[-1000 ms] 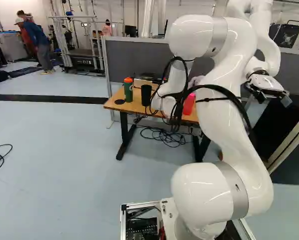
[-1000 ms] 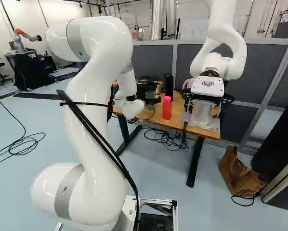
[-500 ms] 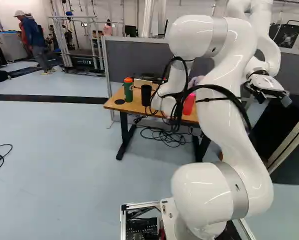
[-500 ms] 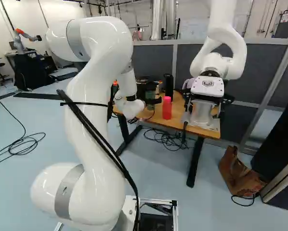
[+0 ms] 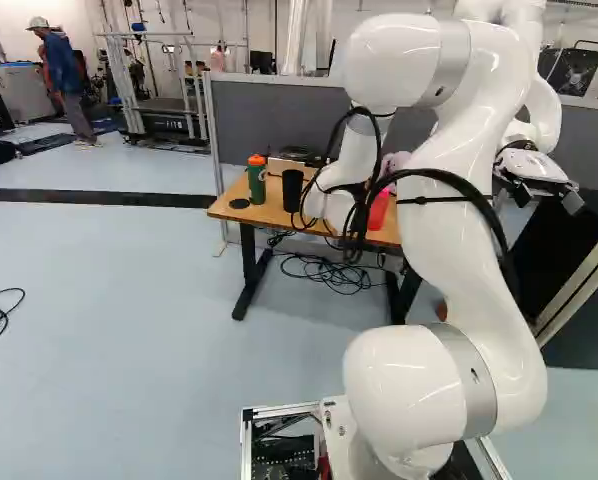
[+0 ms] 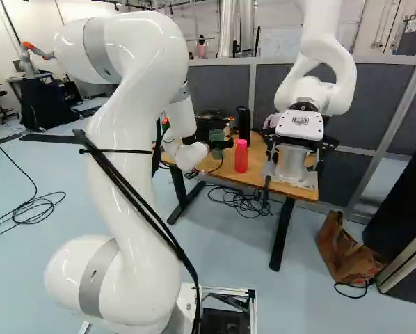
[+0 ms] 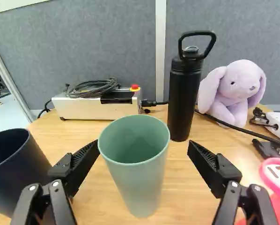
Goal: Place the green cup on the table
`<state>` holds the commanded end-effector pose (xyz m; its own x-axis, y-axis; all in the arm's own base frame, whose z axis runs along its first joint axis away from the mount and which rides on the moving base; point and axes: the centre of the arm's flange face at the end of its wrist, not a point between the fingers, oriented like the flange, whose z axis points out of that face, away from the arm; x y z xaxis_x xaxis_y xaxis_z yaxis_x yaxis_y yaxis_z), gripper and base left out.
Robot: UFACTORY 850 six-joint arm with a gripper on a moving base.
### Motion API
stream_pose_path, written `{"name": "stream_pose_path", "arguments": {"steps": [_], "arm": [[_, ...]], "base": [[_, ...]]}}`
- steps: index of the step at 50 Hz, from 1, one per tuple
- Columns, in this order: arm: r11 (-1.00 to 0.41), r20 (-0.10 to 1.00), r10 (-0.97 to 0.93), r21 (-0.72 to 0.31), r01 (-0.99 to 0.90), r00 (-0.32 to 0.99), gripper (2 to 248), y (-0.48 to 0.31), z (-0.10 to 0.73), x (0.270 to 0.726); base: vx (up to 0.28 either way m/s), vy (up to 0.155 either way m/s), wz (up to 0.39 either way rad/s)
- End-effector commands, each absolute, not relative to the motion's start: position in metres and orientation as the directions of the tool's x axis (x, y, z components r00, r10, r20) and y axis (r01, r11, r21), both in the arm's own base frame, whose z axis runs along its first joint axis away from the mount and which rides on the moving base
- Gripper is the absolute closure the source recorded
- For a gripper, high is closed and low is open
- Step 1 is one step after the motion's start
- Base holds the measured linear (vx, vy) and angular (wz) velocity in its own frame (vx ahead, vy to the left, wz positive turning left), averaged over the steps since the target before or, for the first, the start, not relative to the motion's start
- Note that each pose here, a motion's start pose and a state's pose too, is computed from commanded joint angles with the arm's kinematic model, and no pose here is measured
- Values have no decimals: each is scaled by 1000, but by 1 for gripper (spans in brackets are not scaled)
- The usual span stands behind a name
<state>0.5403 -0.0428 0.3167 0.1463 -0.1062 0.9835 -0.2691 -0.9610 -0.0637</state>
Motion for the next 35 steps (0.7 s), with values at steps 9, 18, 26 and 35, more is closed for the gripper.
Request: {"name": "stream_pose_path", "arguments": {"steps": [9, 18, 26, 35], "arm": [[-961, 984, -106, -65, -269, 141, 3, -42, 329, 522], [-962, 984, -105, -65, -264, 142, 3, -39, 338, 503], [-964, 983, -105, -63, -258, 151, 3, -35, 341, 486], [-966, 981, -103, -61, -250, 162, 3, -30, 343, 467]], "base": [[0, 0, 0], [0, 0, 0], [0, 0, 0], [0, 0, 0]]}}
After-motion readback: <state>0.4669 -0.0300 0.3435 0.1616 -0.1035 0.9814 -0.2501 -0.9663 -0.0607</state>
